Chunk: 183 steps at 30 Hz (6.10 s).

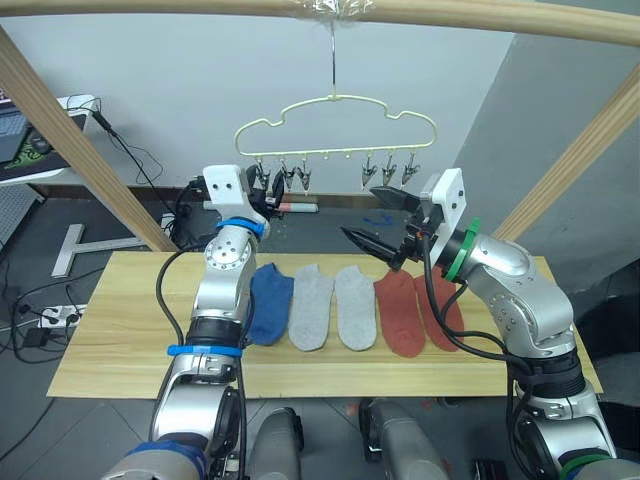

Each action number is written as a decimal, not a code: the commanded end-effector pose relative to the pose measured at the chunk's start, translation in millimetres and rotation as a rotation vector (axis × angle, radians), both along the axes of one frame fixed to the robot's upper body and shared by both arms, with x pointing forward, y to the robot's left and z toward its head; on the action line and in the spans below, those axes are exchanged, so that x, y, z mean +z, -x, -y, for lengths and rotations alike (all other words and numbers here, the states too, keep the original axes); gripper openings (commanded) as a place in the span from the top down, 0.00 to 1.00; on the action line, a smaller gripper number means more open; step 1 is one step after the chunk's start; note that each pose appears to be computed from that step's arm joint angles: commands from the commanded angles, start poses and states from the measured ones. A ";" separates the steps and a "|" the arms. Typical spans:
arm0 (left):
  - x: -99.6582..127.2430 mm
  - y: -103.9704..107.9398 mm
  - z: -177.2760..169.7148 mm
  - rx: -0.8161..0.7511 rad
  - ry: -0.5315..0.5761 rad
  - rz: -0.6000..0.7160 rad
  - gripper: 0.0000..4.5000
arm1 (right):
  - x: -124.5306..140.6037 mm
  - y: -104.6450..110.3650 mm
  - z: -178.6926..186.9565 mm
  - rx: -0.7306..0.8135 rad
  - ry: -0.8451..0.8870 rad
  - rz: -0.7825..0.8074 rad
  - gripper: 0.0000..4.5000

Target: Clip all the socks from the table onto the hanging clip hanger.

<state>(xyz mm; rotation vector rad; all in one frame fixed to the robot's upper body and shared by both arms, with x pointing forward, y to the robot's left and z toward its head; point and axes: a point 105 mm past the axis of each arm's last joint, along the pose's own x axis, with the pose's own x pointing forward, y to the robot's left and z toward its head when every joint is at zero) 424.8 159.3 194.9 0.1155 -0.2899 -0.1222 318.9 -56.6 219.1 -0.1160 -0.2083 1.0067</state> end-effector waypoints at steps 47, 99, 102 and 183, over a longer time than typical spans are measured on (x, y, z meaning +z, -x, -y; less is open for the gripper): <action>11.6 10.2 -6.5 -0.028 -0.011 0.043 0.96 | -173.7 -48.5 122.1 -0.829 0.195 -0.530 0.00; 25.3 67.0 -22.6 -0.455 0.757 -0.308 0.96 | -47.1 -18.5 -79.3 0.050 0.315 0.148 0.99; 25.4 70.2 -20.3 -0.462 0.763 -0.317 0.96 | -41.1 -23.0 -83.3 0.039 0.296 0.169 0.99; 8.8 101.3 2.2 -0.452 0.140 -0.225 0.28 | -48.2 21.7 -44.0 0.102 0.076 -0.195 0.00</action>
